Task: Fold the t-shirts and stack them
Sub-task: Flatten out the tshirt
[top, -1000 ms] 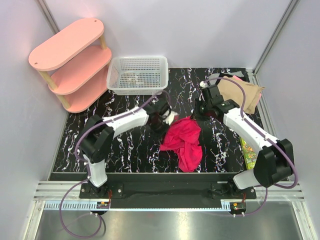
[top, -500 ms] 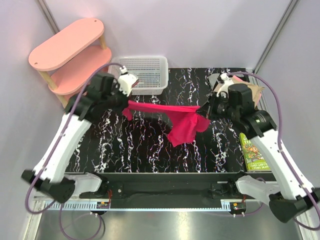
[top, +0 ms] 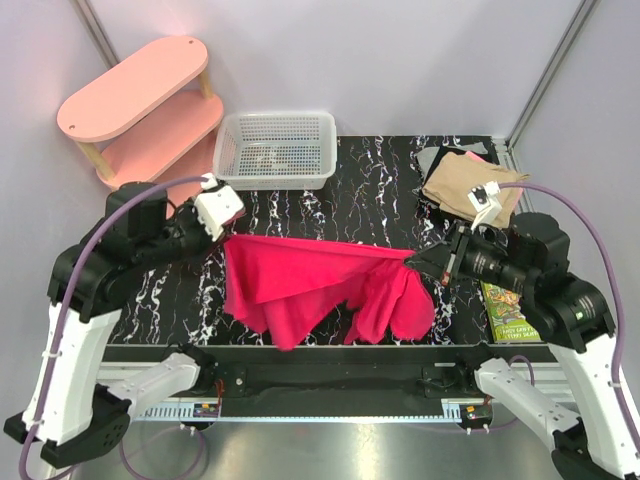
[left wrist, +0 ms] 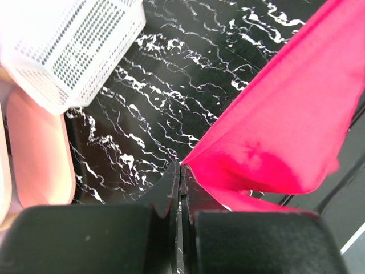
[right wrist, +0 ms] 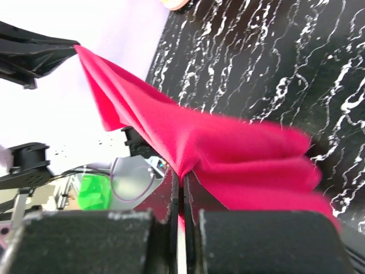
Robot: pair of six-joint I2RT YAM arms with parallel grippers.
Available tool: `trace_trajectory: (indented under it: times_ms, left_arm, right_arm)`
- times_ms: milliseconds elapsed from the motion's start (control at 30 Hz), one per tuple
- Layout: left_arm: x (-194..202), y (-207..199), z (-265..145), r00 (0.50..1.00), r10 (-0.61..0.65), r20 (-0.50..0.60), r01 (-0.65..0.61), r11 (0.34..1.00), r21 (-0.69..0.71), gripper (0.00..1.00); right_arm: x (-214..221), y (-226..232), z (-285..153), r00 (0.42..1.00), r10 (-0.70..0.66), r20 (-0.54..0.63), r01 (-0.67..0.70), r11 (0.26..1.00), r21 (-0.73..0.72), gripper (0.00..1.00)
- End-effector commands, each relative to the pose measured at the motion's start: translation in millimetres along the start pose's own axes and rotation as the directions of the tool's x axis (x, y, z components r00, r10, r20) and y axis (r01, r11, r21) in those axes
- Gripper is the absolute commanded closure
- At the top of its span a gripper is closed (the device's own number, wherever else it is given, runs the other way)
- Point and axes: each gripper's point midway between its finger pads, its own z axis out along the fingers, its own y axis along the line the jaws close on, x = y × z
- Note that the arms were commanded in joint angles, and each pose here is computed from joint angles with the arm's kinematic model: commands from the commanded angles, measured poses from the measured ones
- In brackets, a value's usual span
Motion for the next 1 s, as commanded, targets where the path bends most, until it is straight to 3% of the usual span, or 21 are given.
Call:
trace_trajectory:
  times_ms: [0,133,200,333,433,600,633,700,733,800,833,900,967]
  left_arm:
    - [91.2,0.4,-23.5,0.933,0.05,-0.356,-0.068,0.997,-0.038,1.0]
    - [138.2,2.3,19.1,0.873,0.113,-0.474,-0.123,0.992,0.01,1.0]
    - [159.1,8.7,41.3,0.834,0.14,-0.534,-0.153,0.988,0.019,1.0]
    - [187.8,30.7,101.4,0.796,0.168,-0.582,-0.183,0.983,0.034,1.0]
    - [196.4,63.2,137.5,0.784,0.117,-0.609,-0.153,0.988,-0.006,1.0]
    - [183.2,132.4,173.2,0.808,-0.023,-0.588,-0.09,0.983,-0.162,1.0]
    - [190.7,139.9,183.5,0.793,-0.039,-0.608,-0.084,0.981,-0.172,1.0]
    - [183.3,163.0,186.5,0.794,-0.067,-0.605,-0.103,0.965,-0.242,0.83]
    - [182.0,170.6,188.0,0.793,-0.078,-0.604,-0.108,0.958,-0.265,0.6]
    - [175.7,188.6,185.0,0.803,-0.111,-0.585,-0.111,0.937,-0.33,0.38]
    - [172.5,193.3,181.1,0.81,-0.122,-0.574,-0.108,0.93,-0.351,0.24]
    - [166.2,197.0,166.0,0.825,-0.136,-0.549,-0.102,0.919,-0.381,0.15]
    - [151.6,189.3,144.2,0.854,-0.117,-0.506,-0.109,0.912,-0.395,0.04]
  right_arm:
    - [13.4,-25.6,-8.2,0.998,0.062,0.004,-0.063,0.991,0.12,1.0]
    - [29.4,-80.2,37.1,0.988,0.136,-0.072,-0.112,0.957,0.266,1.0]
    - [21.6,-101.2,58.5,0.992,0.113,-0.059,-0.089,0.945,0.313,1.0]
    - [26.9,-167.6,124.5,0.977,0.118,-0.175,-0.027,0.893,0.45,1.0]
    - [28.0,-206.4,160.8,0.96,0.158,-0.23,-0.017,0.854,0.52,1.0]
    - [6.9,-246.6,195.4,0.962,0.157,-0.223,-0.001,0.819,0.573,1.0]
    - [2.4,-252.9,197.4,0.963,0.155,-0.219,0.0,0.814,0.581,0.9]
    - [-5.1,-260.6,204.6,0.964,0.156,-0.216,0.002,0.808,0.589,0.6]
    - [-7.8,-263.9,204.4,0.964,0.15,-0.218,0.009,0.804,0.595,0.52]
    - [-14.5,-266.8,203.8,0.968,0.136,-0.211,0.021,0.795,0.607,0.28]
    - [-16.3,-267.1,201.5,0.969,0.125,-0.215,0.033,0.79,0.612,0.11]
    - [-19.8,-263.7,192.9,0.972,0.106,-0.208,0.049,0.78,0.623,0.07]
    - [-18.6,-252.9,181.8,0.976,0.096,-0.197,0.045,0.793,0.607,0.11]
